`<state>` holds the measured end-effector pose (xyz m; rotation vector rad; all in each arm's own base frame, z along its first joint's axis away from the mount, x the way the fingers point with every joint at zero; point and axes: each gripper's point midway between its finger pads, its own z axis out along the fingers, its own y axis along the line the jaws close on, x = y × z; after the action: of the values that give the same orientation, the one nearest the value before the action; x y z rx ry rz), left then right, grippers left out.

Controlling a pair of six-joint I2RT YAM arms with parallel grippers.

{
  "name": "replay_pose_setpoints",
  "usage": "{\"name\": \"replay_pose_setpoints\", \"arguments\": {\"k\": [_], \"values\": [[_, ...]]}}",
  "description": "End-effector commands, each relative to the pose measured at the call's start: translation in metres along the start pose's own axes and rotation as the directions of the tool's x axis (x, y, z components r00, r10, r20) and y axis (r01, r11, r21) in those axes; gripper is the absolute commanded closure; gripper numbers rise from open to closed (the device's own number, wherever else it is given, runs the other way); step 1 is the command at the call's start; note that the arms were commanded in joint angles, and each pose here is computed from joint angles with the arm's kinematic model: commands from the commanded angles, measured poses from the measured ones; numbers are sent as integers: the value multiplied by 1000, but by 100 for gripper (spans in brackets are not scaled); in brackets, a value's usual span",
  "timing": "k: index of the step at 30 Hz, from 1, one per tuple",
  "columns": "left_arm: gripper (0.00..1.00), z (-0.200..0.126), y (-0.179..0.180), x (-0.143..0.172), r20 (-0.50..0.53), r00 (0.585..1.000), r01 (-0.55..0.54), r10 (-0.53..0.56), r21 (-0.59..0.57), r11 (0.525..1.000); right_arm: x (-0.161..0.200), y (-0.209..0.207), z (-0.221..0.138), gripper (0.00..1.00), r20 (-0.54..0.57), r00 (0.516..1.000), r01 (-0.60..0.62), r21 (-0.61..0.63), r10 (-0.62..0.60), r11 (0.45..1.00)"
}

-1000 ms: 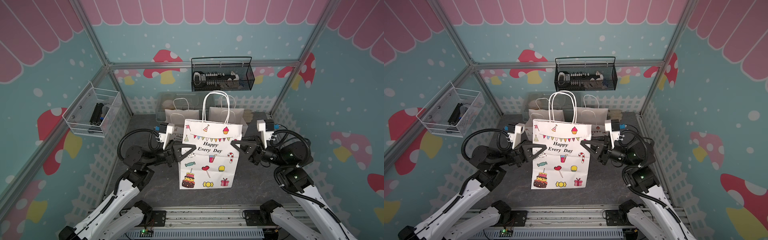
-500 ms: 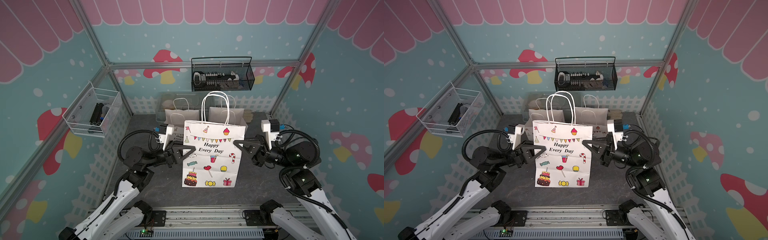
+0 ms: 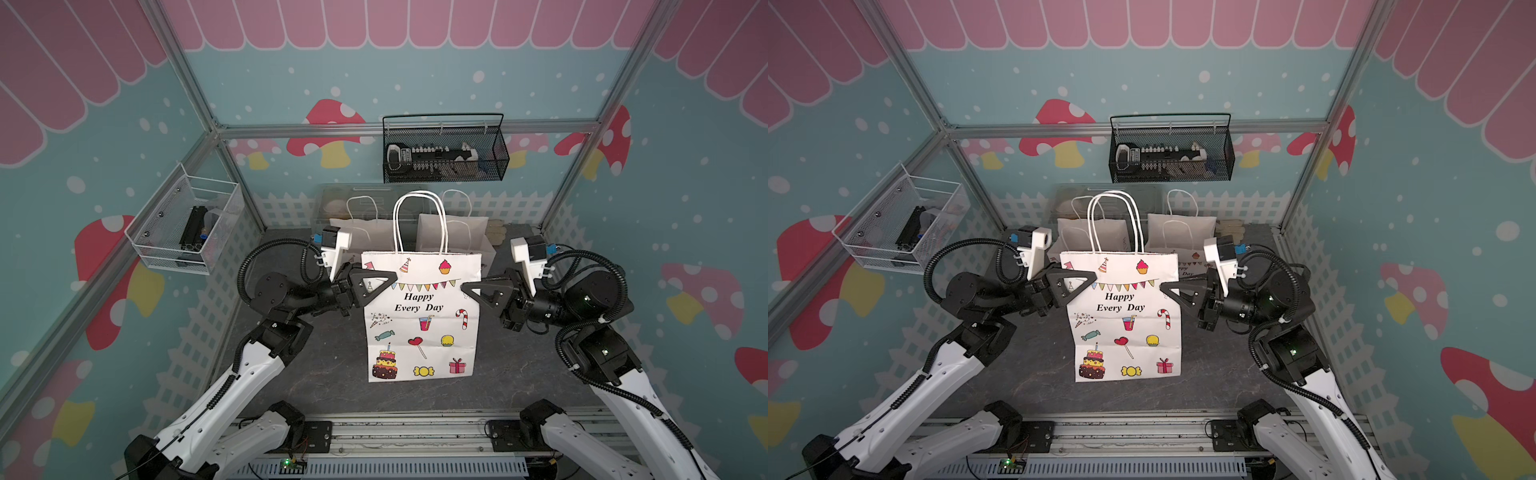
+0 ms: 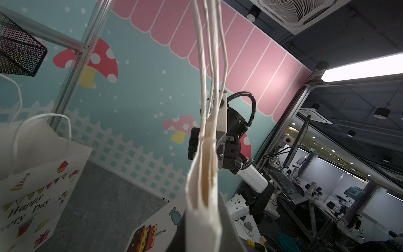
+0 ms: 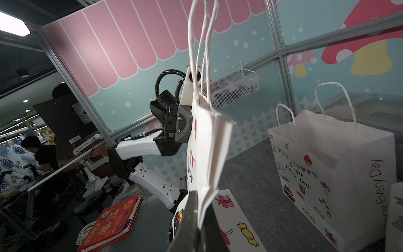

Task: Put away the paper bag
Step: Press the paper bag.

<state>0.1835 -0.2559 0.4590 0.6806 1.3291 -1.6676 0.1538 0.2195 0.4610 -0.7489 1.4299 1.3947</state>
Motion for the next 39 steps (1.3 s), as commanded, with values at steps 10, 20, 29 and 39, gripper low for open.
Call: {"name": "replay_pose_setpoints", "arguments": {"k": [10, 20, 29, 39], "values": [[94, -7, -4, 2, 22, 1000, 0, 0, 7, 1000, -28, 24, 3, 86, -14, 995, 100, -60, -101, 993], [58, -10, -12, -3, 24, 1000, -14, 14, 3, 1000, -17, 5, 5, 100, -70, 994, 88, 5, -88, 996], [58, -21, -18, 1, 9, 999, -41, 41, -23, 999, -12, -7, 3, 100, -75, 994, 84, 32, -81, 996], [46, -27, -9, 22, -18, 1000, -4, 3, -13, 1000, -23, 2, -6, 100, -51, 993, 107, 32, -105, 994]]}}
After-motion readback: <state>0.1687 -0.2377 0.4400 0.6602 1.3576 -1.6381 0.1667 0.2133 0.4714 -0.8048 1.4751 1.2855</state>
